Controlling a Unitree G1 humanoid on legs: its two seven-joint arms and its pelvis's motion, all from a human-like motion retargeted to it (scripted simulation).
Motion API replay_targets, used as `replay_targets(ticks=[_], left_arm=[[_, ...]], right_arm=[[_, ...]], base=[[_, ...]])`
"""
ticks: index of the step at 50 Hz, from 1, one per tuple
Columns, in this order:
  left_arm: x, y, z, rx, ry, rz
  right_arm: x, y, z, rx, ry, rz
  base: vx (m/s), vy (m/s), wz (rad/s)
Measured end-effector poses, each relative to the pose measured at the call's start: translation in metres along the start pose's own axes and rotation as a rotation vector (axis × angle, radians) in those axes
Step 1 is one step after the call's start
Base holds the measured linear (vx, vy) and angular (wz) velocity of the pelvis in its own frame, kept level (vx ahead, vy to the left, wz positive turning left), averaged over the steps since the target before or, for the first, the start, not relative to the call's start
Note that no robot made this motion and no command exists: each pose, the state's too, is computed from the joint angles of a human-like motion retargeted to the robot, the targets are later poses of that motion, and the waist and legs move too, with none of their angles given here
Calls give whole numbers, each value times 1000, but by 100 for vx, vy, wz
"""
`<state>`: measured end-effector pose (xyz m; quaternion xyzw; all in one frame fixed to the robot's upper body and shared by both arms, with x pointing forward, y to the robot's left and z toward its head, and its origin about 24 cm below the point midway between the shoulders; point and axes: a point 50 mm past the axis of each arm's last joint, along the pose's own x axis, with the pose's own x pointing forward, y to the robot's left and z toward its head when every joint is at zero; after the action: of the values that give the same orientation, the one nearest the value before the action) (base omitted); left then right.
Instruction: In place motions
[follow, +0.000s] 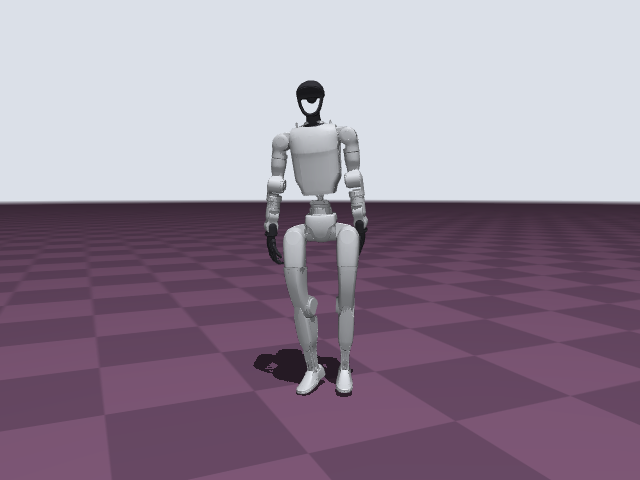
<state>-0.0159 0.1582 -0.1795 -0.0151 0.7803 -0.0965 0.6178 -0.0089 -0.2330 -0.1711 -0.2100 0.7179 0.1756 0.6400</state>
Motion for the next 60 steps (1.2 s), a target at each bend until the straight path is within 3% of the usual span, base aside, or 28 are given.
replay_targets(ticks=[5, 10, 18, 25, 32, 36, 42, 50, 60], left_arm=[[8, -16, -45, -237, 82, -55], [8, -35, -87, -371, 215, -153], [-2, -57, -140, -212, 469, -328], [-5, -59, -154, -6, 507, -412], [1, -38, -125, -91, 387, -263], [5, -28, -100, -238, 277, -190], [6, -18, -65, -355, 142, -166], [-2, 17, -25, -217, 29, -52], [-3, -1, -37, -299, 156, -143]], right_arm=[[-1, -2, 12, -57, 13, -10], [-8, -7, 84, -187, -158, -39], [-65, -34, 222, -100, -651, -36], [-109, -48, 274, -236, -866, -109], [-84, -40, 248, -453, -728, -290], [-54, -25, 208, -513, -557, -227], [-26, -5, 153, -441, -366, -47], [-25, -10, 150, -295, -428, -44], [-13, -4, 111, -167, -376, -16]], base=[[20, -14, -26], [4, -18, 6], [-7, -10, -29], [4, 1, -2], [9, -1, 60], [11, 8, 48], [3, 16, 75], [-14, 19, -6], [-8, 16, -30]])
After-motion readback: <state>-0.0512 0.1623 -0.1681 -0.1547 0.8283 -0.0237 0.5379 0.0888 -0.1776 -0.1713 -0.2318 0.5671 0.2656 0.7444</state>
